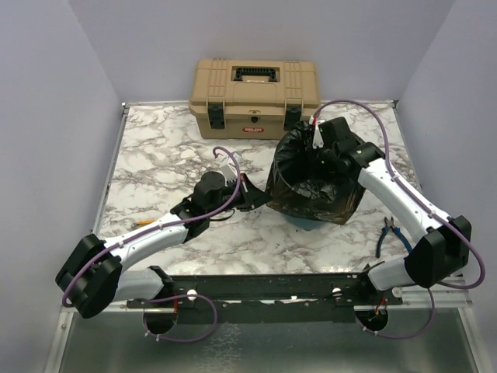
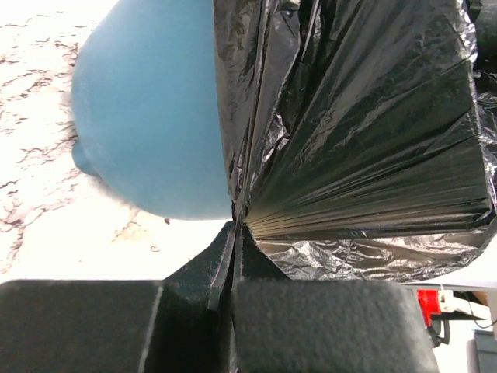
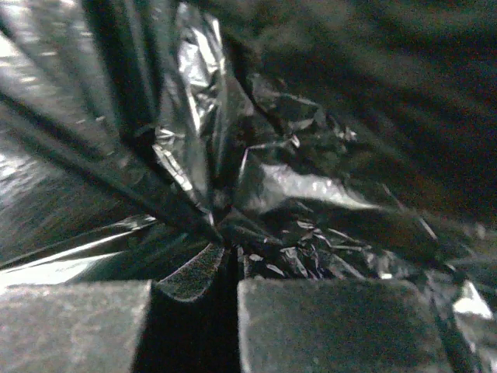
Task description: Put the trash bags into the trash bin
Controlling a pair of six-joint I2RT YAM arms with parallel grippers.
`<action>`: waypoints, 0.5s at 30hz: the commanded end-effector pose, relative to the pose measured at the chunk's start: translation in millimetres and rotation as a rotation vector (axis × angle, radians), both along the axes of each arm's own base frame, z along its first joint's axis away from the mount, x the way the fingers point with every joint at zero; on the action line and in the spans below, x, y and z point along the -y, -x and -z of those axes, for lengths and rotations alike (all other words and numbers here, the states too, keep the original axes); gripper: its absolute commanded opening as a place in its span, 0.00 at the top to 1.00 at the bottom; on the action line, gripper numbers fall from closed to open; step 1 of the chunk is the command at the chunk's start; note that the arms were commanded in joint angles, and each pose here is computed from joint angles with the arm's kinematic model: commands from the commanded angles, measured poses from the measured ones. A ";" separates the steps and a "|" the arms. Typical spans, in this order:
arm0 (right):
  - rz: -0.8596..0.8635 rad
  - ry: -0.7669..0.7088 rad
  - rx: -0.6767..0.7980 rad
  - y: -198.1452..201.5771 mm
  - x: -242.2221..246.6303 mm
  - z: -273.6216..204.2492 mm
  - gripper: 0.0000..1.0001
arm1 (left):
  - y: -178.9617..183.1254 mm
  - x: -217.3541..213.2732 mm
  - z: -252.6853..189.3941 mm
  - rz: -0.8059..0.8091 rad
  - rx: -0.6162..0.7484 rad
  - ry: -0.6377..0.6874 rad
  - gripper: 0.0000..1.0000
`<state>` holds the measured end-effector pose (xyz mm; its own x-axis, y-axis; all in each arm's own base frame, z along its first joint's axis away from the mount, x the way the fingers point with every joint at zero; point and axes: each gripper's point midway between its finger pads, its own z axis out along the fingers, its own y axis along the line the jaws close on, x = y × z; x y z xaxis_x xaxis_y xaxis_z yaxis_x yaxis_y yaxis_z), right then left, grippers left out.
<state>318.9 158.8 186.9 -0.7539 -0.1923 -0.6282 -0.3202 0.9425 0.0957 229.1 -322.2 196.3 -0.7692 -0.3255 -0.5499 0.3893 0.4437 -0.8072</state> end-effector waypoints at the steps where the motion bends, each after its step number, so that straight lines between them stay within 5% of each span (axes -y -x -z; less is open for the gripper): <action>1: 0.006 0.070 0.013 -9.4 6.0 20.2 0.94 | -5.1 -3.8 6.1 -0.019 0.021 -0.082 1.00; 15: 0.063 0.140 -0.017 -1.8 21.5 74.7 0.94 | -5.8 0.6 -1.0 0.004 0.037 -0.079 1.00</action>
<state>309.6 145.1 128.0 -0.7804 -0.2260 -0.5830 -0.2994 0.9536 0.0310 233.8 -322.0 198.2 -0.7535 -0.2941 -0.5880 0.4129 0.4844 -0.7713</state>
